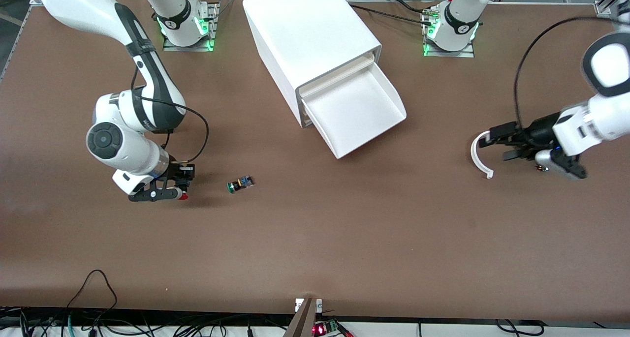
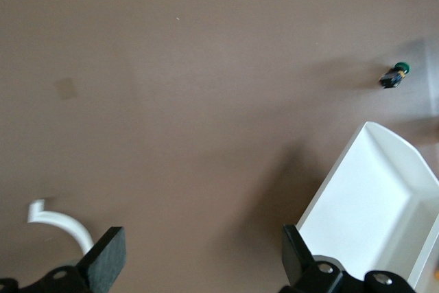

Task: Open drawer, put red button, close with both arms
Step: 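Lift the red button with the right gripper while the left gripper withdraws, then carry the red button with the right gripper over the open drawer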

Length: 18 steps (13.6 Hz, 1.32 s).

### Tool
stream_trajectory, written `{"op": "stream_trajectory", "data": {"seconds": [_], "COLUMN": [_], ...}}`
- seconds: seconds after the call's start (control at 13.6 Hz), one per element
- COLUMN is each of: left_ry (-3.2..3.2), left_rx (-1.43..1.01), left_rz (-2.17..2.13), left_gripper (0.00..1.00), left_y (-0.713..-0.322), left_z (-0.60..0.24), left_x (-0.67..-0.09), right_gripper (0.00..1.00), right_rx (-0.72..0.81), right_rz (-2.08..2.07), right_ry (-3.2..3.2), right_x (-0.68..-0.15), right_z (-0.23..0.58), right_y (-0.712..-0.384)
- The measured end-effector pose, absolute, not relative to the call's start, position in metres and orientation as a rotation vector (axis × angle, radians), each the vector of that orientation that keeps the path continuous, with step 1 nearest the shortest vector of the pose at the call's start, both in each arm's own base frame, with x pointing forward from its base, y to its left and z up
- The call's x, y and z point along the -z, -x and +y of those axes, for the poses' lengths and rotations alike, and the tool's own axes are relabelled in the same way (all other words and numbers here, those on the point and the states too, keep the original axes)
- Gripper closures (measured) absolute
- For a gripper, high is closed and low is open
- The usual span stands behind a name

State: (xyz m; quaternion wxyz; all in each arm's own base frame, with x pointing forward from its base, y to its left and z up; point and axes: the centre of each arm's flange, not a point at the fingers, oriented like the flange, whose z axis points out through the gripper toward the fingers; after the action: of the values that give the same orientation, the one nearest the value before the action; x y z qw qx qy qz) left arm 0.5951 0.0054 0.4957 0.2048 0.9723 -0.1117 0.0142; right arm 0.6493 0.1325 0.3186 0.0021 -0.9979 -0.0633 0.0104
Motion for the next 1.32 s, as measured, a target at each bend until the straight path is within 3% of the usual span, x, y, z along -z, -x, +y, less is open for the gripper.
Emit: {"op": "stream_trajectory", "data": {"seconds": [0.37, 0.88, 1.32], "left_ry": [-3.027, -3.088, -3.090], "left_rx": [0.056, 0.088, 0.090], "left_rz": [-0.228, -0.083, -0.037], "left_gripper": [0.00, 0.00, 0.00], "left_y": [-0.569, -0.565, -0.564], "left_z": [-0.003, -0.015, -0.020], "left_x": [-0.615, -0.626, -0.626], "right_gripper": [0.59, 0.59, 0.59], "right_rx": [0.128, 0.279, 0.391], "right_rz": [-0.395, -0.911, -1.434], "right_ry": [3.058, 2.844, 2.665], "right_x": [-0.410, -0.478, -0.504], "right_z": [0.188, 0.279, 0.394], "right_y": [-0.666, -0.652, -0.595]}}
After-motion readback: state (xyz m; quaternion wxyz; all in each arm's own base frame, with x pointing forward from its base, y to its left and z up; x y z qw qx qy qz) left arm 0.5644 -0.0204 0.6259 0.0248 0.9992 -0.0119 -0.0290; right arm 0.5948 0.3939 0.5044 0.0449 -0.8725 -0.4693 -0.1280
